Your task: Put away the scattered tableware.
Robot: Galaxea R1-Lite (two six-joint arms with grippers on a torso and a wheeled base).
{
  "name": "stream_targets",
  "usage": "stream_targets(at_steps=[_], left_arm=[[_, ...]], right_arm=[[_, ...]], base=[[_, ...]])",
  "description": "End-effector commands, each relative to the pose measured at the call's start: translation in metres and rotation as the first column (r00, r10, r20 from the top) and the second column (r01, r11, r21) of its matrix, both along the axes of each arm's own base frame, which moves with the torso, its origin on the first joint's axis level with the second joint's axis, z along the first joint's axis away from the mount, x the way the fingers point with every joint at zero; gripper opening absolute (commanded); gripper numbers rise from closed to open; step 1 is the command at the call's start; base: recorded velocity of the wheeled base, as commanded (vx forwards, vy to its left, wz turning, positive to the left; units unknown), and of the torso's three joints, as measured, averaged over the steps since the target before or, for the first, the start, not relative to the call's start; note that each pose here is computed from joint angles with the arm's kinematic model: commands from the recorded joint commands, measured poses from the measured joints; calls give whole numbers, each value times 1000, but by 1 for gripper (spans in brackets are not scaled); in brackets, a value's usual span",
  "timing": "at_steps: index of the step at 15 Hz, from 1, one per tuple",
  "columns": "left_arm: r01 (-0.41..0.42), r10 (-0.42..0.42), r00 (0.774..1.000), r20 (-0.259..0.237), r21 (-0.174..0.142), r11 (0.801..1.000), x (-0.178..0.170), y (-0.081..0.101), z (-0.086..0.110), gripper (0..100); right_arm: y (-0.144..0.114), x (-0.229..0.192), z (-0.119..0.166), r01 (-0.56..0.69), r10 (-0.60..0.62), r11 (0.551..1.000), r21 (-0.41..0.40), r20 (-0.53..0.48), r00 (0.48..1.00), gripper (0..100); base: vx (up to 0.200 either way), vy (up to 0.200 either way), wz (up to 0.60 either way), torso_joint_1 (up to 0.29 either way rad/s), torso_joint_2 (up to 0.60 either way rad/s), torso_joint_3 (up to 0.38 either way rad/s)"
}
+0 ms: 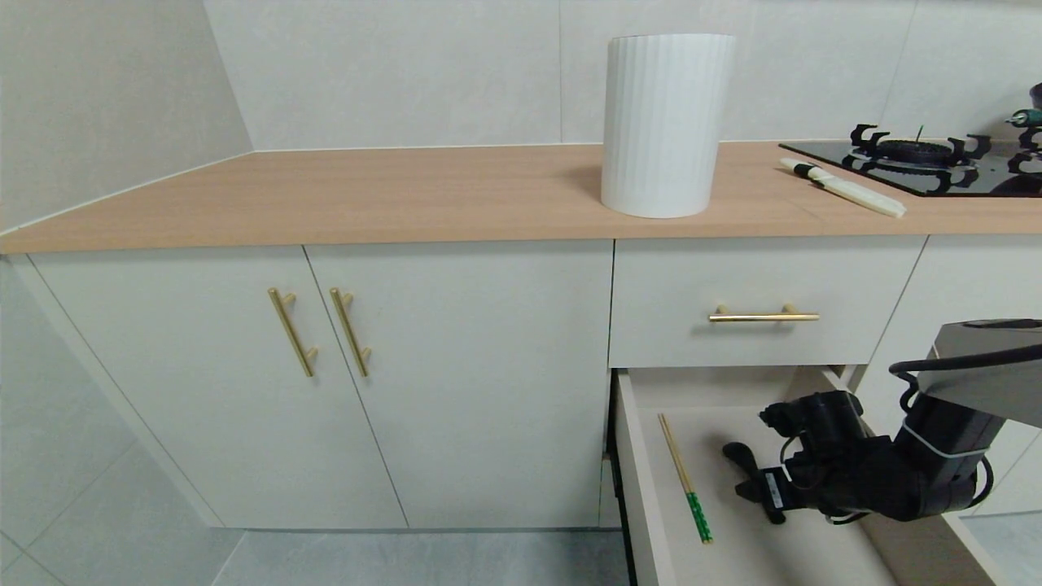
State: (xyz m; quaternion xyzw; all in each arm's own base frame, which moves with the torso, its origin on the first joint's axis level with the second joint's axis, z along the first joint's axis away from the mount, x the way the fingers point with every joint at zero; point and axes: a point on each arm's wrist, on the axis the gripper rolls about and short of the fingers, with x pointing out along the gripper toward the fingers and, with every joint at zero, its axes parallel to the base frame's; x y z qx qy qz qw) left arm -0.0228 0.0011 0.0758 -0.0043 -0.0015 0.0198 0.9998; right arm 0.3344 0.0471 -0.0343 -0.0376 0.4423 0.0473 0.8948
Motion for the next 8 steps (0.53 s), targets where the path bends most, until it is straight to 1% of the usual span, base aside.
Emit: stream_targets(at_steps=[1,4,6,8], left_arm=[[0,0,1000,-1,-1,1000,0,0,0,100],[0,0,1000,0,-1,1000,0,0,0,100],[0,0,1000,0,-1,1000,0,0,0,100],[0,0,1000,0,-1,1000,0,0,0,100]], right_arm=[[-2,-6,25,13,-14,1000,16,54,998,100],[-7,-28,83,22,-30,999,48,174,984,100],[-9,-48,117,20,-32,998,62,197,980,100],[-11,-75,142,8,-25,996,85,200,979,100]], base=[[0,0,0,0,0,0],[0,0,0,0,0,0],[0,0,0,0,0,0],[0,0,0,0,0,0]])
